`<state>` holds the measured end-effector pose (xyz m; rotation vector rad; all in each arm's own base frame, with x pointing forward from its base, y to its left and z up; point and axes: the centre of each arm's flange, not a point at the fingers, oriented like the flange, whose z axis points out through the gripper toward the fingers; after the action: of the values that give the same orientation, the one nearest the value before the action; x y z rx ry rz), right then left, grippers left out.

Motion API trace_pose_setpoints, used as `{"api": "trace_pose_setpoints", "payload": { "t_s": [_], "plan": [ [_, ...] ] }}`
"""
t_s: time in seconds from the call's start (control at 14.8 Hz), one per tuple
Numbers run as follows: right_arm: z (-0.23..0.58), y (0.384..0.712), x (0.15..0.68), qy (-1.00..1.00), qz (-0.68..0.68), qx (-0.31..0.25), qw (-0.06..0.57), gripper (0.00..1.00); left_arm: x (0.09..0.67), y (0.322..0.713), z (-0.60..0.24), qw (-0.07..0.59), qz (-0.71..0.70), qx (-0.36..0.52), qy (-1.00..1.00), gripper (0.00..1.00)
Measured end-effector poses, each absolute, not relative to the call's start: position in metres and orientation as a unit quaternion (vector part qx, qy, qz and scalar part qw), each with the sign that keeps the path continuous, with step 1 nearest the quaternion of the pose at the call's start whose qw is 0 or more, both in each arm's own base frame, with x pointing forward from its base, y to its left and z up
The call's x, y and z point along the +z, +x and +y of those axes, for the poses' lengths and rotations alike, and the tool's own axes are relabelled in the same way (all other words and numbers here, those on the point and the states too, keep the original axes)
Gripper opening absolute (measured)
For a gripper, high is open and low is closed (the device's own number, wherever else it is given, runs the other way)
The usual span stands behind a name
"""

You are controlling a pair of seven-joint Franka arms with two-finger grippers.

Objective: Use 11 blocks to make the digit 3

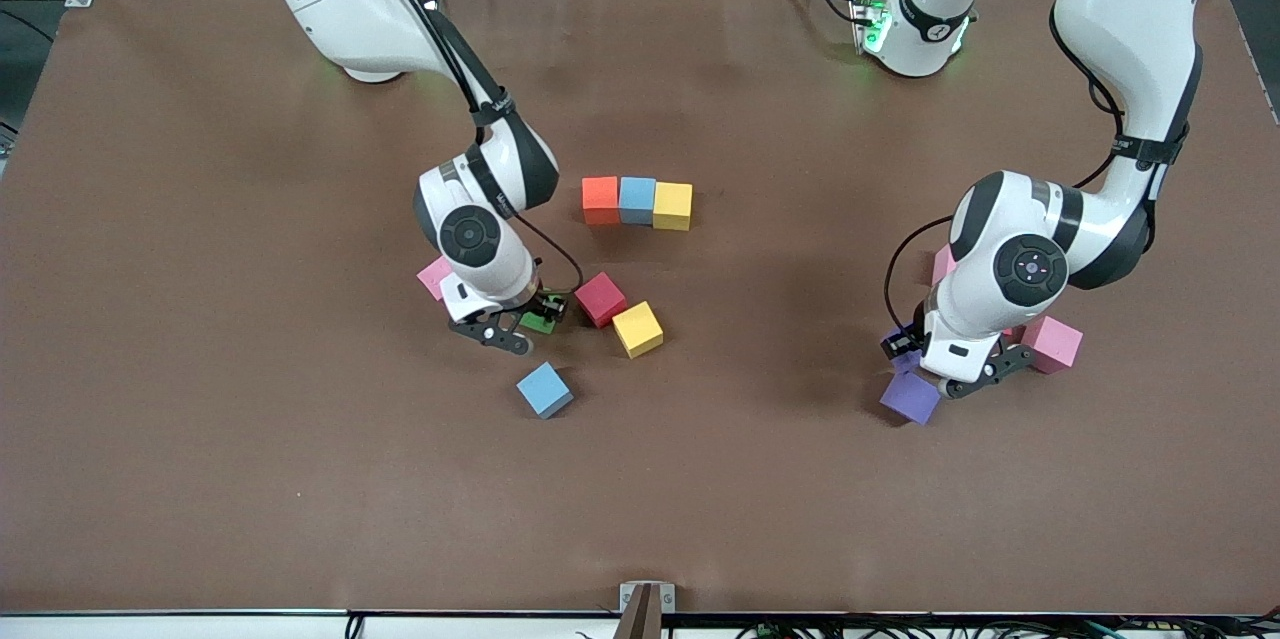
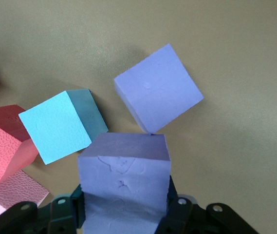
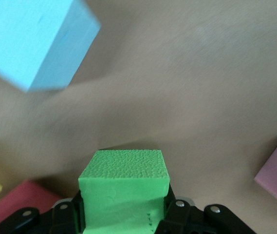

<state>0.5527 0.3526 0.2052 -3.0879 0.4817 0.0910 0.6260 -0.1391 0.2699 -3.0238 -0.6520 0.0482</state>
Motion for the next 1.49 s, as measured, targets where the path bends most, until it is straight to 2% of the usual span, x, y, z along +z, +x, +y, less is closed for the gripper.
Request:
{"api": "trace_pose_setpoints", "payload": {
  "t_s": [0.74, 1.49],
  "plan": [
    [0.419, 0.508, 0.211, -0.997, 0.071, 0.022, 0.014, 0.58, 0.268, 0.626, -0.139, 0.024, -0.211, 0.017, -0.977, 0.60],
    [0.427, 0.467, 0.212, -1.000, 0.019, 0.014, 0.020, 0.58, 0.266, 0.626, -0.139, 0.024, -0.211, 0.019, -0.977, 0.60]
  ]
}}
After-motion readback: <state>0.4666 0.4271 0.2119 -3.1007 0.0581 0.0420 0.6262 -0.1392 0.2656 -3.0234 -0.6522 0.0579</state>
